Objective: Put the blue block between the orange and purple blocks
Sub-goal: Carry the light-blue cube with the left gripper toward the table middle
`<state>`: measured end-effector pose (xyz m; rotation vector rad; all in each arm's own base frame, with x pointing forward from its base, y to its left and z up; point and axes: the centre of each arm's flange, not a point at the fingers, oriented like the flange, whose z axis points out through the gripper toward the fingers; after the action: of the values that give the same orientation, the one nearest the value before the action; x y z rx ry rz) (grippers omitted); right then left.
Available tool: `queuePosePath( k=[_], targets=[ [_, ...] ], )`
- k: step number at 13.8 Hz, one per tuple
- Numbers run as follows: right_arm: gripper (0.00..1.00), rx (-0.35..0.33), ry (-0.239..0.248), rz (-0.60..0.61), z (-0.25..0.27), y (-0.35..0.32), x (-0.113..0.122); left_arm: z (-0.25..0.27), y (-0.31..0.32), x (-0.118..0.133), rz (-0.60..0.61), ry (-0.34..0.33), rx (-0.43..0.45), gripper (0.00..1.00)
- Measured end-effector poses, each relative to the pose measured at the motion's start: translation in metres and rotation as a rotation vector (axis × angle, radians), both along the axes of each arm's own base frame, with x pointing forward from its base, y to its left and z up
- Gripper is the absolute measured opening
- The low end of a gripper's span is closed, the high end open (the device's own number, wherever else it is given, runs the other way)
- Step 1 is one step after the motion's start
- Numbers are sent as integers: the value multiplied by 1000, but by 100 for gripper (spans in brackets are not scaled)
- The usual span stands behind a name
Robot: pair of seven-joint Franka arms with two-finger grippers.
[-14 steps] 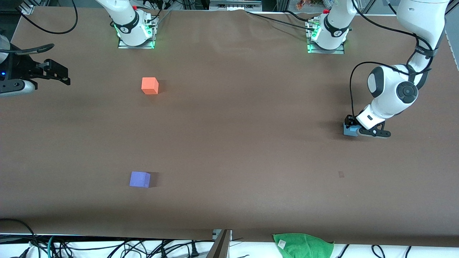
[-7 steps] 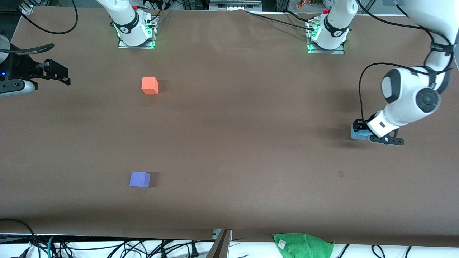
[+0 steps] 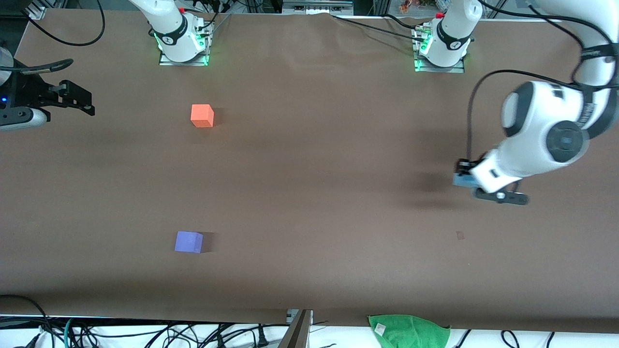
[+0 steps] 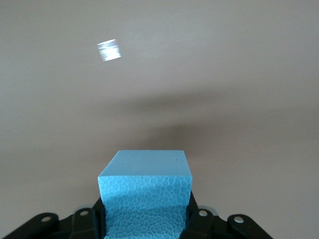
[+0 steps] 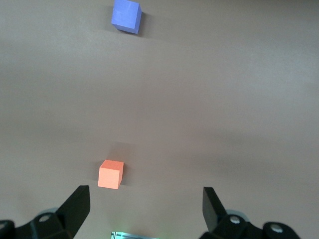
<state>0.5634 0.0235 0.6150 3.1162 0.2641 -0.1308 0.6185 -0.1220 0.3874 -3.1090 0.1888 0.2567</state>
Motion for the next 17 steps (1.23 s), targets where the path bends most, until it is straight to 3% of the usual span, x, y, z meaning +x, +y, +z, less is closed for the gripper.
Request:
queuePosePath(
  k=[5,9,15,17],
  targets=[
    [100,0,-1,0,0,0,0,-29,-182,-18,72,27,-41,57],
    [100,0,-1,0,0,0,0,-72,-293,-39,85,-16,-48,57],
    [100,0,-4,0,0,0,0,-174,-365,-72,92,-68,-75,57],
    [100,0,-6,0,1,0,1,-187,-373,-78,94,-69,-73,57]
  ],
)
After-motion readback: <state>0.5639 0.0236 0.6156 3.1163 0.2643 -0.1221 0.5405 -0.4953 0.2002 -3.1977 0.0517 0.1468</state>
